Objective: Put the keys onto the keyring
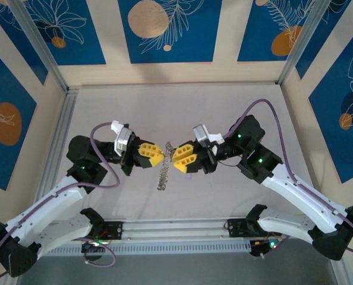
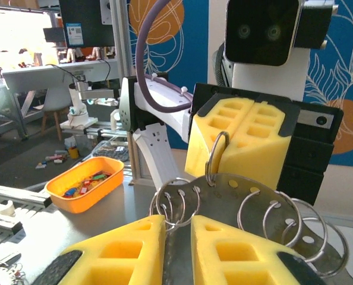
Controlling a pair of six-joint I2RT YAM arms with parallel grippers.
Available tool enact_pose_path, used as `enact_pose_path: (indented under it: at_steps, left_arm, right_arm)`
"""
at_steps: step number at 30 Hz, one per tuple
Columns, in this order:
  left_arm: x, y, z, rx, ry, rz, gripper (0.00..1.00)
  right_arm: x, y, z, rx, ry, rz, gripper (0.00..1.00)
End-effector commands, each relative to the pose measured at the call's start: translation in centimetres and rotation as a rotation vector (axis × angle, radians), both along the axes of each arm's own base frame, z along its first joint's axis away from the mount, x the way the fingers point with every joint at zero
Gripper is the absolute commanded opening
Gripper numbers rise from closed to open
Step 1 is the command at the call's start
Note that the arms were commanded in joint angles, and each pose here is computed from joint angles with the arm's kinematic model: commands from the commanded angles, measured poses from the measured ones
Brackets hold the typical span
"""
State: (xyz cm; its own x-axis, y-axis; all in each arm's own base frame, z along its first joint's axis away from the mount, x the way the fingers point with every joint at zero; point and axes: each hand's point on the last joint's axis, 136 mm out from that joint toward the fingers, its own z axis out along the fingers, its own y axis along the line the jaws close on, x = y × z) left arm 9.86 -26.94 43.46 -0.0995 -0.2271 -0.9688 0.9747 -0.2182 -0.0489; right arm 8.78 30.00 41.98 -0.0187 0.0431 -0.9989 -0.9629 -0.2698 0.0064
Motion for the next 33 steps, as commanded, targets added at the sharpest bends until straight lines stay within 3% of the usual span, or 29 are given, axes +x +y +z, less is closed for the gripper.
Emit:
enact_pose_path:
  at_steps: [1, 22, 24, 27, 33]
  left_arm:
    - [-0.7, 0.8, 1.2, -0.052, -0.057, -0.008, 0.00]
    - [0.5, 0.2, 0.0, -0.013, -0.046, 0.051, 0.00]
    - [0.6, 0.2, 0.1, -0.017, -0.049, 0.051, 0.00]
    - [0.6, 0.2, 0.1, -0.021, -0.046, 0.049, 0.00]
    - [0.9, 0.0, -0.7, 0.023, -0.032, 0.071, 0.00]
  right_arm:
    - [0.6, 0.4, 1.5, 0.043, -0.042, -0.038, 0.18]
    - [0.3, 1.6, 2.3, 0.092, -0.067, -0.033, 0.19]
    - [0.4, 1.7, 2.2, 0.087, -0.070, -0.036, 0.15]
    - [0.7, 2.0, 2.1, 0.079, -0.068, -0.035, 0.01]
    - [1.0, 2.0, 2.3, 0.068, -0.078, -0.059, 0.00]
